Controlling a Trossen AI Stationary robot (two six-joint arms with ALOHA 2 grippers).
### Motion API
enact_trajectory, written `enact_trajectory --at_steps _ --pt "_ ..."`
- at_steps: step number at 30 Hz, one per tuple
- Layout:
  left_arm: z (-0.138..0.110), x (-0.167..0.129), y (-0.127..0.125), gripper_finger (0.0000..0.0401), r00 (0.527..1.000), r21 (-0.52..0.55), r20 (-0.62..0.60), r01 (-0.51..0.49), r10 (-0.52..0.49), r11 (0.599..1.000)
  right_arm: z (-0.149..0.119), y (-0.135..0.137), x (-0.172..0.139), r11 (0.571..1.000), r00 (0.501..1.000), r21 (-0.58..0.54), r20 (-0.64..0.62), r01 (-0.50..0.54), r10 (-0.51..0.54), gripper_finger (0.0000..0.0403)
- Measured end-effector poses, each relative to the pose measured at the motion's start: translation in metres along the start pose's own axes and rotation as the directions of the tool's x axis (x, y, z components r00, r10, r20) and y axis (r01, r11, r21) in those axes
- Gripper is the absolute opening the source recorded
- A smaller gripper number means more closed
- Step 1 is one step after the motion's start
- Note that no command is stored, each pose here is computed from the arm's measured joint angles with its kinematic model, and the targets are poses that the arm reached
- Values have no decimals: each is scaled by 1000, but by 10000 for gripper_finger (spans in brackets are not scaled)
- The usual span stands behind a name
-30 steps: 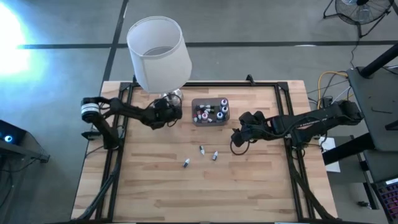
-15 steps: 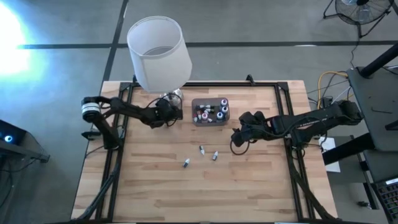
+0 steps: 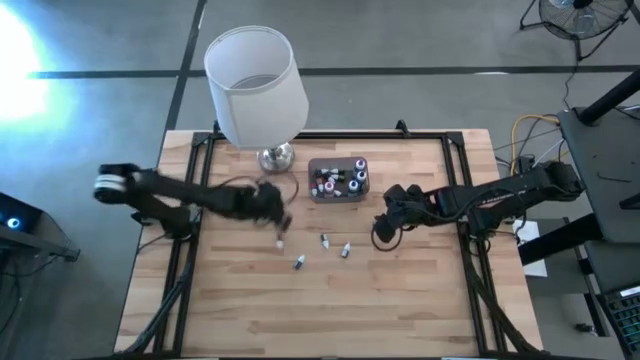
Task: Pick & Place food coloring
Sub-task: Put the small purple food coloring bottle into the bin
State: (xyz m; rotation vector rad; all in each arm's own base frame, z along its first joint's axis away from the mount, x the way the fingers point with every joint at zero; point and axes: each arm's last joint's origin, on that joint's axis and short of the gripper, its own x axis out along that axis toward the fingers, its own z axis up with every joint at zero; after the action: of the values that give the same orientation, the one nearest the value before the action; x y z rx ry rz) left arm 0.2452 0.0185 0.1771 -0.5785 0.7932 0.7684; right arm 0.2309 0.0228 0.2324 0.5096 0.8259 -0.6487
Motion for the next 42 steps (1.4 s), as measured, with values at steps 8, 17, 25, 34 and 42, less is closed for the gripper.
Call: enact_trajectory --at_steps 8,17,25,34,42 --pt "-63 -48 -29 158 988 367 47 122 -150 922 -10 1 3 998 999 -66 -30 -18 16 256" --pt "-1 23 -22 158 974 593 58 141 -217 793 -12 2 5 998 998 -35 -44 -49 47 256" --pt "24 51 -15 158 955 623 -52 259 -291 738 -14 3 4 997 994 6 -77 -77 77 256" --pt "10 53 -15 158 962 611 -150 271 -227 744 -14 2 5 998 996 -13 -60 -61 60 256" --pt "44 33 -8 158 977 576 205 -76 -54 814 -14 1 6 999 999 -20 -40 -37 37 256"
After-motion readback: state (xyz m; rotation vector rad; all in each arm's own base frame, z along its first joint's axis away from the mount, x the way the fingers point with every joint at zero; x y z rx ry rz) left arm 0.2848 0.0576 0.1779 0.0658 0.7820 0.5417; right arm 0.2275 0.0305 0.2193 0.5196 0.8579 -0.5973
